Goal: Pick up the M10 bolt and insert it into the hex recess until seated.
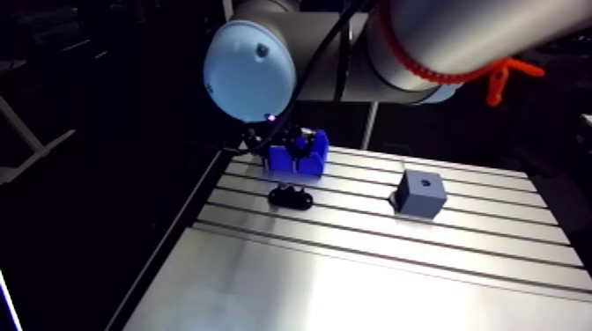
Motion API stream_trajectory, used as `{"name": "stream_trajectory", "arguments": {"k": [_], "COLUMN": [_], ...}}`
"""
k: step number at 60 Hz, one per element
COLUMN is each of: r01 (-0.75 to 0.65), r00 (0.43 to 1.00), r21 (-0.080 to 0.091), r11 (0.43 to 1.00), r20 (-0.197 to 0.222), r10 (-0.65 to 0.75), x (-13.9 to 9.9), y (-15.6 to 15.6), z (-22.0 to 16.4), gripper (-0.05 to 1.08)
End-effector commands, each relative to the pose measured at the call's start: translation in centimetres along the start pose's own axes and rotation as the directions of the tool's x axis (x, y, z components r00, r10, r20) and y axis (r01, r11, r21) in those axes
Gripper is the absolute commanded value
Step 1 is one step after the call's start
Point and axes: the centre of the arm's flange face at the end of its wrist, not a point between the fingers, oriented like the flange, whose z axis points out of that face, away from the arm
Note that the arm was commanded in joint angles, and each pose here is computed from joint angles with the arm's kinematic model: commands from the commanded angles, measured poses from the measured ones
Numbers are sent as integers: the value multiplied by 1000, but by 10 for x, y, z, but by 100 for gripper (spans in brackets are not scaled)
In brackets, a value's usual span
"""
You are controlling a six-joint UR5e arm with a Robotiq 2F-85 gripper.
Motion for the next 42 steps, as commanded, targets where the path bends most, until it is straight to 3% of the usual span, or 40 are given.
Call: {"name": "stream_trajectory", "arguments": {"k": [1, 42], "r01": [-8, 7], "r00": [1000, 1000], "r21": [-3, -3], "r11": [1000, 1000], "r20": [12, -3], "r10": [8, -7], "x": [-3, -10], "y": [-1, -1], "z": [9, 26], "gripper": [44, 51]}}
